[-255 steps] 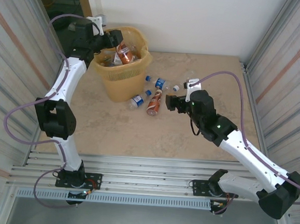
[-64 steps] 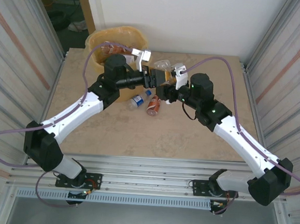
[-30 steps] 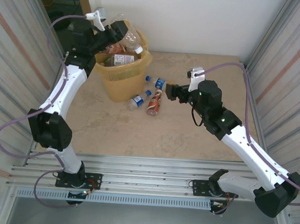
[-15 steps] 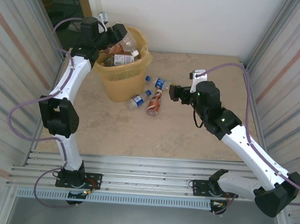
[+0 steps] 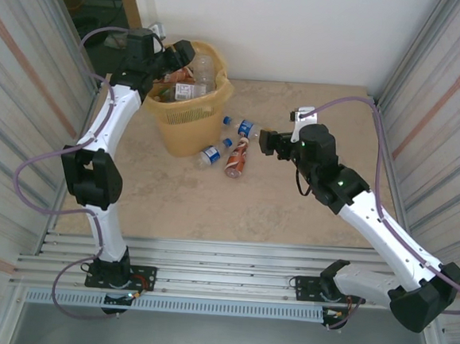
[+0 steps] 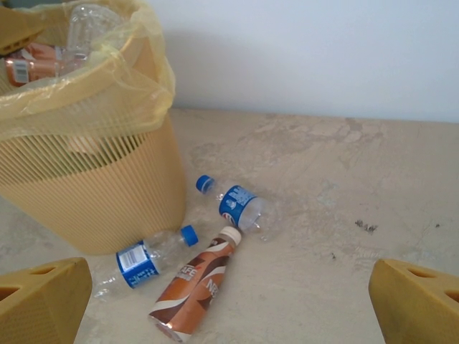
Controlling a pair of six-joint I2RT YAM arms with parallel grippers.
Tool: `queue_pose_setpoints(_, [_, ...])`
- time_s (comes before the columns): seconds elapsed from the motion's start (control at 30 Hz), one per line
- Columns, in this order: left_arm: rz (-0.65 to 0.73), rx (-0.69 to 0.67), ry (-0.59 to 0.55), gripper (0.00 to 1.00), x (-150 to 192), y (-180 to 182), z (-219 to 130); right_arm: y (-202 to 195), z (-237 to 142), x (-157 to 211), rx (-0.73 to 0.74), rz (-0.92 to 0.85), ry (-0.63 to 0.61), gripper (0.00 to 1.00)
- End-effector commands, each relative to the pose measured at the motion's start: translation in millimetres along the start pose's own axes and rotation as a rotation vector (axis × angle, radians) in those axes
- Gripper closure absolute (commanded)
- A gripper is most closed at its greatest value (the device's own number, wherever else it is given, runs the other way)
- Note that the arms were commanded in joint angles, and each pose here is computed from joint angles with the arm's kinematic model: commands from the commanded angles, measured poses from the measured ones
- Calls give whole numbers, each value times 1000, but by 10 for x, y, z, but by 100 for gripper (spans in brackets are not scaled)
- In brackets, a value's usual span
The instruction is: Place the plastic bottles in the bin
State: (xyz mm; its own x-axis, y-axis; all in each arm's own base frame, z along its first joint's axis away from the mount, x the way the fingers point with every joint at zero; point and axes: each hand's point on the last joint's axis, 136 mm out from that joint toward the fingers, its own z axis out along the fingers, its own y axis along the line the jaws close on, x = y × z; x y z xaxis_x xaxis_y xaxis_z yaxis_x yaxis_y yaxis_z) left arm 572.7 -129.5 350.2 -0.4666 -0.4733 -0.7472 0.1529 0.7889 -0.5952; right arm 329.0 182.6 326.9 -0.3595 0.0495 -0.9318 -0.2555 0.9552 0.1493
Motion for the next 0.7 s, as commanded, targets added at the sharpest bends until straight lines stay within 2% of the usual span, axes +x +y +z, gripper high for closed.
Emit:
queue_pose_setpoints(0.0, [112,-38,-97,26,-317,-173,-294,13,-13,-83,11,30,-6,2])
queue_pose_setpoints(0.17, [225,-61,-104,30,-316,-257,-354,6,33,-59,28,32,13,2])
queue_pose_setpoints(0.43, [528,-125,-20,30,41,-510,-183,-5,96,-41,44,47,28,2])
queue_pose_setpoints(0.67, [610,-222,29,30,169,-360,-68,-123,151,53,89,84,63,2])
